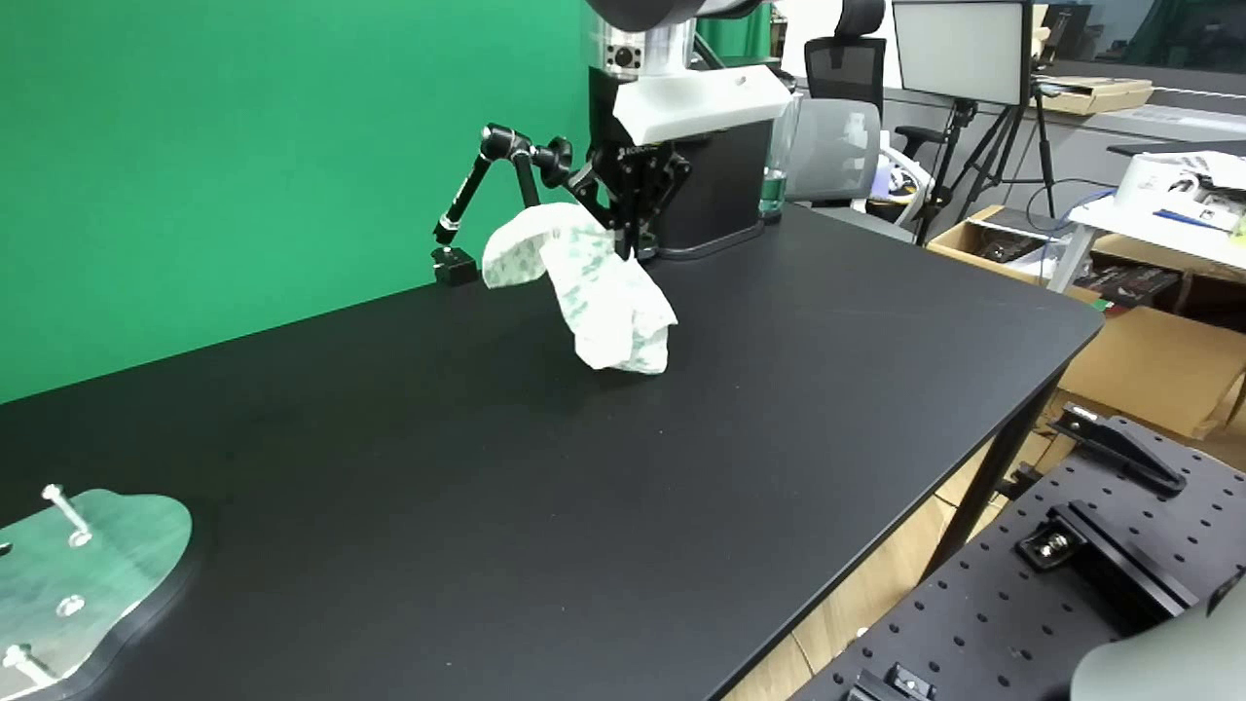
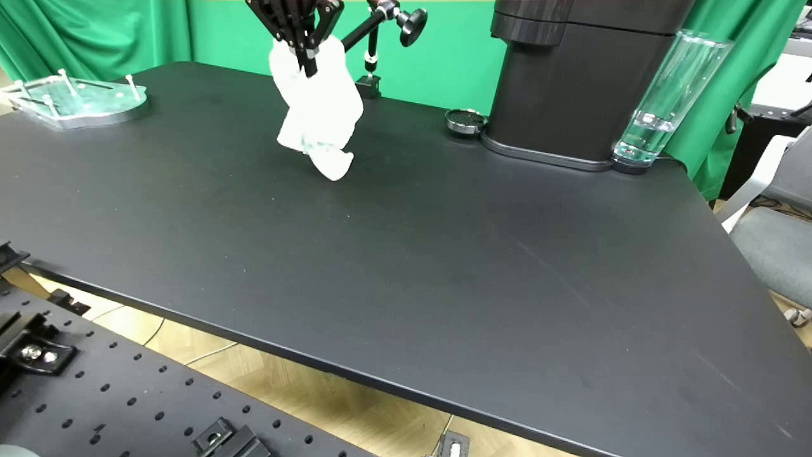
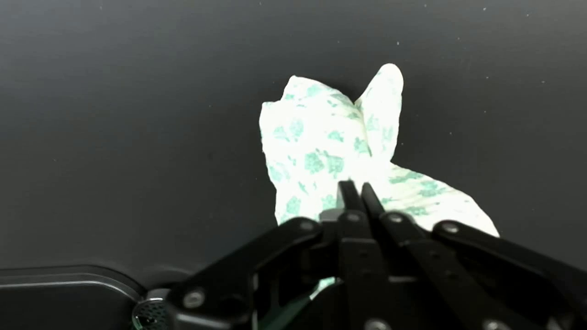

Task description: Remove the white cloth from the black stand

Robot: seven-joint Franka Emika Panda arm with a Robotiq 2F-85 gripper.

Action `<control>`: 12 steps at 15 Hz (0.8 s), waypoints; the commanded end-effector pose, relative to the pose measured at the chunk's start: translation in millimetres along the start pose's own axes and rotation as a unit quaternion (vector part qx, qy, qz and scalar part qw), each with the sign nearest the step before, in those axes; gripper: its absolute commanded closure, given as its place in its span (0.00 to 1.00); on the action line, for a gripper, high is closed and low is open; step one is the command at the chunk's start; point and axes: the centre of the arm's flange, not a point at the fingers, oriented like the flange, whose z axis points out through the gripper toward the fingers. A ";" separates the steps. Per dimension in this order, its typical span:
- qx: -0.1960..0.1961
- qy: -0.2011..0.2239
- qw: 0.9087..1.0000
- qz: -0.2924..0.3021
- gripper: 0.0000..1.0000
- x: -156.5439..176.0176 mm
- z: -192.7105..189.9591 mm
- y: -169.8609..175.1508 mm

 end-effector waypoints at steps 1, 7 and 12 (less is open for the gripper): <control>-0.004 -0.002 0.999 0.042 0.99 -29.2 -9.8 11.3; -0.008 -0.016 0.999 0.028 0.99 -45.9 -3.0 0.7; -0.020 -0.021 0.999 -0.023 0.99 -49.5 8.7 -24.3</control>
